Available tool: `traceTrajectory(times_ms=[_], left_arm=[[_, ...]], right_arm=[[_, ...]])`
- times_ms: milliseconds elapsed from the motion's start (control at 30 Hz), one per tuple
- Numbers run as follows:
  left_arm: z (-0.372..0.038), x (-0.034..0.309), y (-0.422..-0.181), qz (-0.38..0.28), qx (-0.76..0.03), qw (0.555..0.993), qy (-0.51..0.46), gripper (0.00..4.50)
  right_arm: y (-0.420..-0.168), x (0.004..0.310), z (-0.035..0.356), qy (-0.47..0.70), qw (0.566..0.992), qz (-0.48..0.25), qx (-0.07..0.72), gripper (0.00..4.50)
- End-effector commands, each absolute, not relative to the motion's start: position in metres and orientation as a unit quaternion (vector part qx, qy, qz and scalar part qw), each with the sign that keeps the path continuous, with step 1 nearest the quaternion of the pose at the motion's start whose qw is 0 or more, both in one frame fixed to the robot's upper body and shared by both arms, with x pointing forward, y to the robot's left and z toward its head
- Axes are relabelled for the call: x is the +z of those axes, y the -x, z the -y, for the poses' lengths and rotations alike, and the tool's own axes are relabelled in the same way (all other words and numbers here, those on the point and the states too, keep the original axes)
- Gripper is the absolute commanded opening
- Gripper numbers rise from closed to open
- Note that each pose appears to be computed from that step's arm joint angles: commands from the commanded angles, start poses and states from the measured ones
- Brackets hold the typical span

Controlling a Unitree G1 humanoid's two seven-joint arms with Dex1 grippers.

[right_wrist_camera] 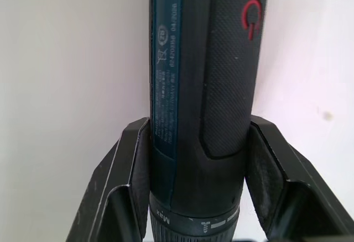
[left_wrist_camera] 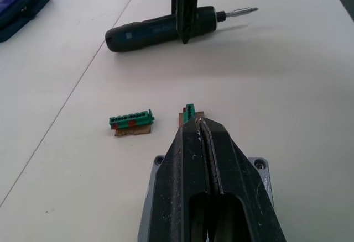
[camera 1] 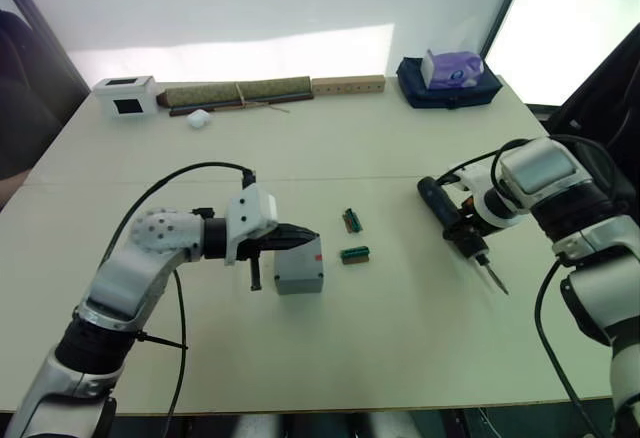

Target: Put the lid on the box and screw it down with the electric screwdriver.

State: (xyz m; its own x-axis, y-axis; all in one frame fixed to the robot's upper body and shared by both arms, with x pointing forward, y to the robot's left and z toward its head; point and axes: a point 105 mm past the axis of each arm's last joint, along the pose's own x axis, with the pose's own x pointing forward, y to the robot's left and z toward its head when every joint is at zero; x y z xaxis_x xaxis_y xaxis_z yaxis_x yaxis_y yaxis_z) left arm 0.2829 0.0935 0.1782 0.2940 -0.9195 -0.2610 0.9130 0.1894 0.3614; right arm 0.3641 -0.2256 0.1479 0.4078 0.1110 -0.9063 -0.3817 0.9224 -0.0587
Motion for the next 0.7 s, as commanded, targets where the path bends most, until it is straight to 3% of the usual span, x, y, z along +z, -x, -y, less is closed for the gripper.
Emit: traceTrajectory(times_ms=[33, 67, 133, 233, 367, 467, 700], left_arm=[[-0.104, 0.186, -0.287, 0.015, -0.587, 0.772, -0.241, 0.00], [-0.106, 0.183, -0.292, 0.007, -0.587, 0.773, -0.240, 0.00], [-0.109, 0.180, -0.297, -0.001, -0.587, 0.774, -0.240, 0.00], [-0.111, 0.178, -0.299, -0.010, -0.594, 0.767, -0.241, 0.00], [-0.110, 0.176, -0.298, -0.021, -0.609, 0.756, -0.240, 0.00], [-0.111, 0.173, -0.297, -0.030, -0.617, 0.751, -0.234, 0.00], [-0.109, 0.163, -0.296, -0.050, -0.628, 0.744, -0.223, 0.00]], right_arm=[[-0.372, 0.213, 0.198, 0.209, 0.876, -0.366, 0.233, 1.80], [-0.368, 0.228, 0.170, 0.200, 0.884, -0.291, 0.305, 1.80], [-0.358, 0.248, 0.145, 0.179, 0.888, -0.198, 0.374, 1.80], [-0.352, 0.285, 0.114, 0.112, 0.907, 0.000, 0.405, 1.80], [-0.336, 0.313, 0.094, -0.007, 0.895, 0.142, 0.423, 1.80], [-0.317, 0.316, 0.076, -0.036, 0.864, 0.192, 0.465, 1.80], [-0.300, 0.295, 0.055, -0.055, 0.836, 0.209, 0.504, 1.80]])
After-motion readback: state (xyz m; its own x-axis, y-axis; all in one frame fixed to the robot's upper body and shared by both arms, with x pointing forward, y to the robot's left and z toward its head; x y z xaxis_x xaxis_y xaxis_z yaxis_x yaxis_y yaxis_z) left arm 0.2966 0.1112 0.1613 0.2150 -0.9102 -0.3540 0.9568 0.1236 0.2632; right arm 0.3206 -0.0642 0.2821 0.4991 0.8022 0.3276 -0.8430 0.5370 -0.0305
